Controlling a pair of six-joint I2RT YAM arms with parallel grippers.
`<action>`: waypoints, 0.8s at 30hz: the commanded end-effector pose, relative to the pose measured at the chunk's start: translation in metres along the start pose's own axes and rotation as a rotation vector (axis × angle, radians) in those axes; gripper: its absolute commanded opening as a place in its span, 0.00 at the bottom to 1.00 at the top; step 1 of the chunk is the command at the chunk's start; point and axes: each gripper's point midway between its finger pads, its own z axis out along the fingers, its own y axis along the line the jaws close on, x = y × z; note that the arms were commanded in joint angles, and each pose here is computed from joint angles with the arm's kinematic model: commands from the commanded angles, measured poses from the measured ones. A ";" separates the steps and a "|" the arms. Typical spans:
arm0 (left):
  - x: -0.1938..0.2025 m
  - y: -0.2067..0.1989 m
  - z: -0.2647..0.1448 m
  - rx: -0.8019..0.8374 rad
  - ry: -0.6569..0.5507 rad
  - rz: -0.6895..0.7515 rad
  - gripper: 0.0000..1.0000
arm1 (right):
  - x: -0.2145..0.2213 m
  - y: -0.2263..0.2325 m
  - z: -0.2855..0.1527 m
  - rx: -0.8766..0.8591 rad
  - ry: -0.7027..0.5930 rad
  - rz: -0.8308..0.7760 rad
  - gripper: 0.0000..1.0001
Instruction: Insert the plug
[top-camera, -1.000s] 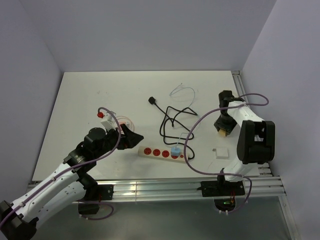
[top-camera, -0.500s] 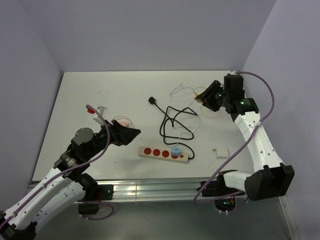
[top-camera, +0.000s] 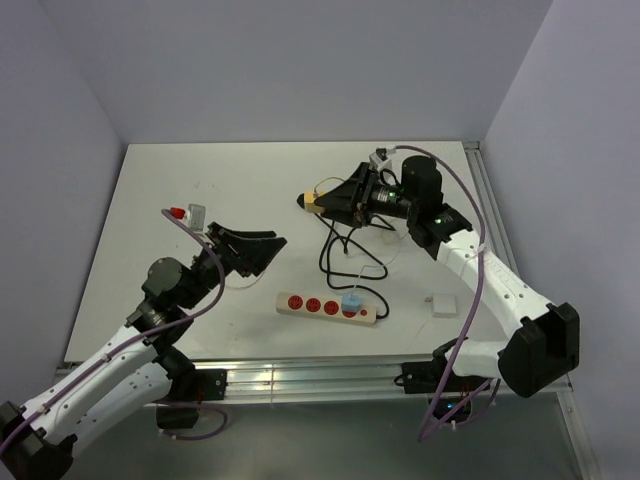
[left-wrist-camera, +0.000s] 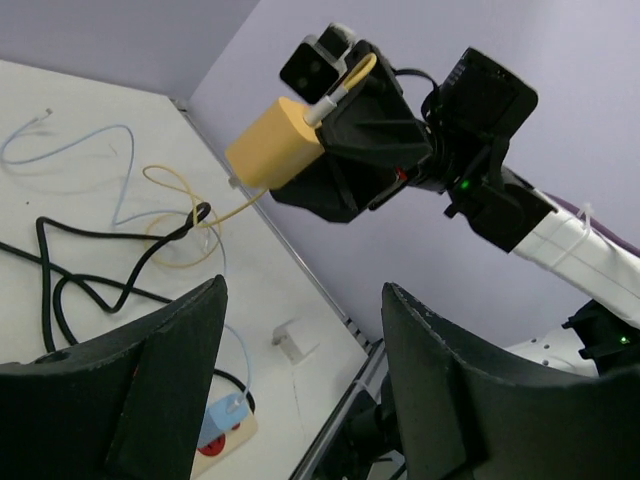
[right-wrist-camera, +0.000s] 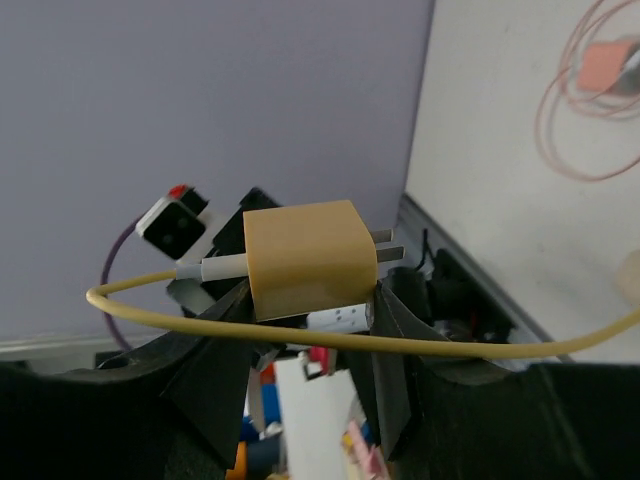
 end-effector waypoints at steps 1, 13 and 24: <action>-0.022 -0.023 0.006 0.140 -0.119 0.066 0.69 | 0.017 0.044 -0.002 -0.226 0.111 0.040 0.00; -0.012 -0.035 -0.006 0.326 -0.187 0.488 0.85 | 0.053 0.042 -0.005 -0.235 0.271 0.145 0.00; -0.016 -0.035 0.023 0.319 -0.148 0.600 0.87 | 0.068 0.048 -0.004 -0.244 0.325 0.140 0.00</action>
